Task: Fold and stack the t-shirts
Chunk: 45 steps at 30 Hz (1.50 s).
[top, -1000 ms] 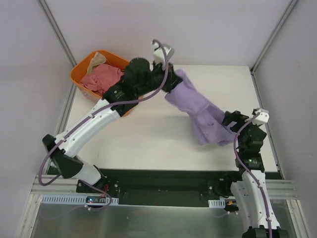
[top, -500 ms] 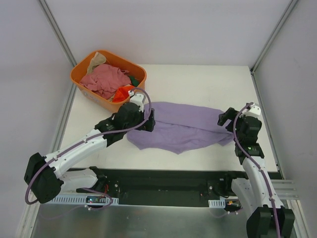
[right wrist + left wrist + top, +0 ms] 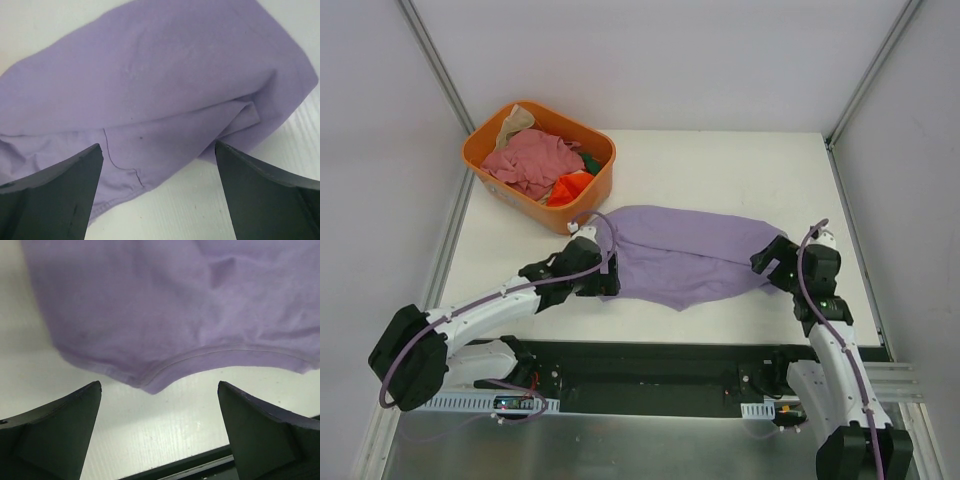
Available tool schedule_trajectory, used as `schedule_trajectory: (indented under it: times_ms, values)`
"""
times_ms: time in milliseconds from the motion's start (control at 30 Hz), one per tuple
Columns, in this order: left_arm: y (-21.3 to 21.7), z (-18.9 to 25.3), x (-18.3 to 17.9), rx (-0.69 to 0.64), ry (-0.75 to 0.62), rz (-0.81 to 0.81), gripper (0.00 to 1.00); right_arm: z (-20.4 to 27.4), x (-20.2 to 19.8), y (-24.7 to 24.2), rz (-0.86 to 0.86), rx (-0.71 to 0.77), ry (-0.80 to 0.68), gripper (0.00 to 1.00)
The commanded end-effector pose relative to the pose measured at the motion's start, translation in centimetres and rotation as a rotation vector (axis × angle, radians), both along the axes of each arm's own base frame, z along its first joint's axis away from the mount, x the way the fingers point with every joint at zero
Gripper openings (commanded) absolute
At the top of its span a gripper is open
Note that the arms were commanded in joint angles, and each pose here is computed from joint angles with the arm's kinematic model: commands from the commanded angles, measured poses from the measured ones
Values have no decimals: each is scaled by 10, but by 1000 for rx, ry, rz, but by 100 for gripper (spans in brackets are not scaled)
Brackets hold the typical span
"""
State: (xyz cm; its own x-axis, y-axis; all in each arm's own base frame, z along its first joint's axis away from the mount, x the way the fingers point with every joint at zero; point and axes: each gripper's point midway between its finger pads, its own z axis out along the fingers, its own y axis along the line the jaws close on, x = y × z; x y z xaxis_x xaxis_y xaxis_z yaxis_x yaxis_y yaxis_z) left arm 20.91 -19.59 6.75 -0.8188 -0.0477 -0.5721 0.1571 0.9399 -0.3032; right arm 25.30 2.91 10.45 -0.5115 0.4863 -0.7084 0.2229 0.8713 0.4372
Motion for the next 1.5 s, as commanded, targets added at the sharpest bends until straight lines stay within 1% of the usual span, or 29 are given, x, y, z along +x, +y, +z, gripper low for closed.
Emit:
schedule_trajectory:
  times_ms: [0,67,167,267,400,467,533,600,633,733,767,800,900,933,967,1000,1100,1167,1200,1300,1333,1467]
  values:
    - [32,-13,8,-2,19,238,99,-23,-16,17,28,102,103,96]
    - [36,-20,11,-39,56,286,99,-33,-21,22,43,129,141,96]
    - [36,-28,17,-72,81,304,99,-47,-26,28,57,163,192,96]
    - [29,-31,22,-95,91,303,92,-59,-29,33,67,189,228,99]
    - [27,-42,25,-73,128,320,82,-72,-29,34,66,192,262,99]
    - [27,-48,26,-53,143,323,76,-75,-27,33,65,184,269,94]
    - [26,-52,28,-44,154,329,72,-79,-24,32,58,180,268,92]
    - [26,-54,31,-31,155,331,67,-78,-16,33,53,188,240,86]
    - [27,-55,33,-22,153,336,65,-78,-14,35,57,190,236,80]
    - [26,-57,37,-6,154,335,49,-79,-13,38,70,177,245,67]
    - [26,-57,38,-6,154,335,47,-79,-13,38,71,168,245,63]
    - [25,-57,39,-2,153,328,44,-76,-7,39,78,157,215,58]
    - [25,-60,43,31,147,304,23,-77,-3,38,74,124,188,42]
    - [24,-61,44,36,148,295,16,-78,-2,37,67,114,181,39]
    - [24,-61,44,40,148,290,4,-78,-1,36,68,105,173,35]
    - [24,-61,45,43,147,287,0,-78,1,35,65,95,161,32]
    - [24,-58,47,46,132,277,0,-81,5,31,47,75,143,28]
    - [24,-55,47,41,123,268,0,-81,9,32,51,76,125,20]
    - [24,-53,47,40,117,263,0,-80,11,33,52,77,110,18]
    - [24,-46,49,34,92,247,0,-76,15,36,69,87,91,3]
    - [23,-43,48,27,85,241,0,-73,15,39,83,97,86,1]
    - [17,-13,54,-38,2,213,0,-42,12,50,137,132,43,0]
